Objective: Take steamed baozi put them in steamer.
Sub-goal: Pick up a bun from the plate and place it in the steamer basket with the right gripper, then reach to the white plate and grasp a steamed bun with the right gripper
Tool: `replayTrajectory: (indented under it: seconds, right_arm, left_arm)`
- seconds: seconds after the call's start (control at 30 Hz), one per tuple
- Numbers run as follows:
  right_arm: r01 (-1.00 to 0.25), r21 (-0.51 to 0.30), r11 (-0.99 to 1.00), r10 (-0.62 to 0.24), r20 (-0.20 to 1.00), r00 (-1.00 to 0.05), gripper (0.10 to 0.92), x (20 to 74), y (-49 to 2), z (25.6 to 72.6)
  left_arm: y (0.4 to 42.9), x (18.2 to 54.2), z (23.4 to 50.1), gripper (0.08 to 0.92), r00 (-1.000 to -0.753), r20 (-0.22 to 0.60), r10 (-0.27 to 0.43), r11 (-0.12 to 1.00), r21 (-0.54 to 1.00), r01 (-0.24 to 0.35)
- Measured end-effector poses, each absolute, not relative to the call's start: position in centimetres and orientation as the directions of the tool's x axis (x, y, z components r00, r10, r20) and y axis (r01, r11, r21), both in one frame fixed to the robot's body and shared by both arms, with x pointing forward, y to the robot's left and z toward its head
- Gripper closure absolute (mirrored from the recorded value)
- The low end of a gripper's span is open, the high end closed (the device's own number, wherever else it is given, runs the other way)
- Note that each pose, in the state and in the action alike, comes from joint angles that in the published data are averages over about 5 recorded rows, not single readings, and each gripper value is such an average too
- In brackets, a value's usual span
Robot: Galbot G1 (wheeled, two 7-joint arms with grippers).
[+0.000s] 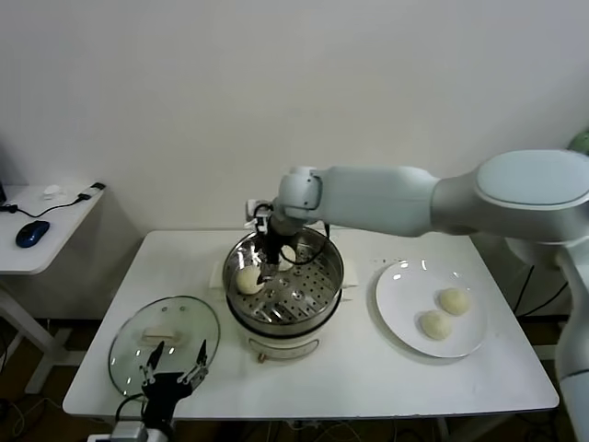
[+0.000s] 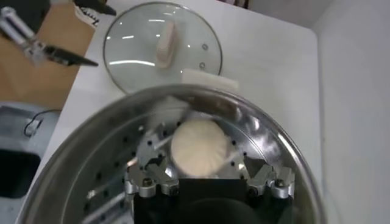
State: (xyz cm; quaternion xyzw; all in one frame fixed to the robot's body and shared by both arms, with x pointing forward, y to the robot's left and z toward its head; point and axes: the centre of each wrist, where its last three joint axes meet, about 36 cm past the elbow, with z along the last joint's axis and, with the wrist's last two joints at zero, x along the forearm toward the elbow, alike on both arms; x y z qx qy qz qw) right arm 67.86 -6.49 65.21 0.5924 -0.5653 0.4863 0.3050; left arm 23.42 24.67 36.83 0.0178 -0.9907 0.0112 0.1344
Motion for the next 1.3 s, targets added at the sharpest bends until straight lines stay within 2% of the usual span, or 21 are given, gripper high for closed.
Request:
replayTrajectory:
  seconds: [0.17, 0.27, 0.43, 0.6, 0.87, 1.3]
  right_arm:
    - [-0.966, -0.185, -0.180, -0.306, 0.944, -0.124, 0.200, 68.7, -15.4, 69.1]
    - [-0.971, -0.167, -0.169, -0.249, 0.961, -0.122, 0.200, 68.3, -21.2, 69.5]
    - [-0.984, -0.125, -0.126, -0.171, 0.980, -0.103, 0.199, 66.9, -29.9, 66.9]
    - [-0.993, -0.076, -0.090, -0.113, 0.991, -0.066, 0.200, 65.5, -35.5, 62.1]
    - [-0.999, -0.021, -0.046, -0.076, 0.997, -0.017, 0.200, 63.9, -39.2, 54.9]
    - [-1.000, 0.006, -0.004, -0.058, 0.998, 0.006, 0.200, 63.0, -39.6, 48.2]
  left_arm:
    - [24.9, 23.6, 36.9, 0.177, -0.963, 0.266, -0.033, 0.999, -0.018, -0.039]
    - [25.1, 23.8, 36.9, 0.177, -0.963, 0.267, -0.036, 0.999, -0.020, -0.043]
    - [25.3, 24.0, 36.8, 0.177, -0.962, 0.269, -0.042, 0.998, -0.025, -0.050]
    - [25.4, 23.9, 36.9, 0.177, -0.960, 0.274, -0.048, 0.998, -0.027, -0.058]
    - [25.3, 23.8, 36.9, 0.177, -0.958, 0.283, -0.053, 0.998, -0.029, -0.064]
    - [25.3, 23.3, 36.7, 0.177, -0.955, 0.290, -0.055, 0.997, -0.027, -0.066]
